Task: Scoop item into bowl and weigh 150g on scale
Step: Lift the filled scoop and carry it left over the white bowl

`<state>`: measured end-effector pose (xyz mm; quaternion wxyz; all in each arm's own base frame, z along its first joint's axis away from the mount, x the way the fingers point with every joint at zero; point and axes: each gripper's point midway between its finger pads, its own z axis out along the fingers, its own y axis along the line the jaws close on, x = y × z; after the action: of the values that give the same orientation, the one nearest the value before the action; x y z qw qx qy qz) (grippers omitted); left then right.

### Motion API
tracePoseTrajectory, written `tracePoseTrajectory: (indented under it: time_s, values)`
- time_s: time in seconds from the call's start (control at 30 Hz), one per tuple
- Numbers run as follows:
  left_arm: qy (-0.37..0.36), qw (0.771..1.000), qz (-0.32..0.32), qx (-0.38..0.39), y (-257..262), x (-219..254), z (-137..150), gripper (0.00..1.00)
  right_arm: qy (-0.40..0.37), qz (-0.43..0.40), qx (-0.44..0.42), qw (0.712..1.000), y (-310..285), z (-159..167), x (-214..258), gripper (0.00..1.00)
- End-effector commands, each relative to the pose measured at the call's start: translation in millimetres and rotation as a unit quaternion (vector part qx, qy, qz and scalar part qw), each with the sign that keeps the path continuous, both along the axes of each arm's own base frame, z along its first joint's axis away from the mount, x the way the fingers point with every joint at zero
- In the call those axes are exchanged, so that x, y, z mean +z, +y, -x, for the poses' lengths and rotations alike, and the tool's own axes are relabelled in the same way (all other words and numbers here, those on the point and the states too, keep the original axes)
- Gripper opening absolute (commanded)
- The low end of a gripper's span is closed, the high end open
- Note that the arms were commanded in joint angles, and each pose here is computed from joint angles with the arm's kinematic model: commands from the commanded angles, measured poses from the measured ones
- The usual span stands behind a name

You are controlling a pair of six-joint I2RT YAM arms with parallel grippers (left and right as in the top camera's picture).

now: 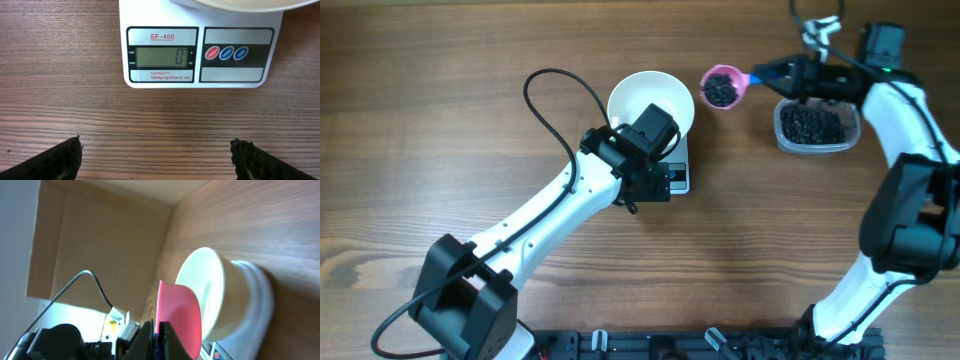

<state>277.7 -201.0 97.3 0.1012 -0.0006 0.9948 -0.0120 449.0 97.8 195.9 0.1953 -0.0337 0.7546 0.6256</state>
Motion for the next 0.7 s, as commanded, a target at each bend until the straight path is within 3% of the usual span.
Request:
tracePoseTrajectory:
  time_s: [0.0,0.2,0.37,0.5,0.67]
  values:
    - [0.000,1.000,-0.011,0.006,4,-4,0,1.00,0.020,0.017,0.014,1.000,36,-7,-7,0.04]
    - [-0.001,1.000,-0.012,0.006,4,-4,0,1.00,-0.078,0.106,0.015,0.991,90,-21,-20,0.04]
    - [-0.001,1.000,-0.012,0.006,4,-4,0,1.00,-0.191,0.188,-0.002,0.963,103,-22,7,0.04]
    - [0.000,1.000,-0.011,0.006,4,-4,0,1.00,-0.347,0.298,0.023,0.889,116,-10,27,0.04]
    - [-0.001,1.000,-0.012,0.006,4,-4,0,1.00,-0.476,0.319,0.076,0.816,134,6,47,0.04]
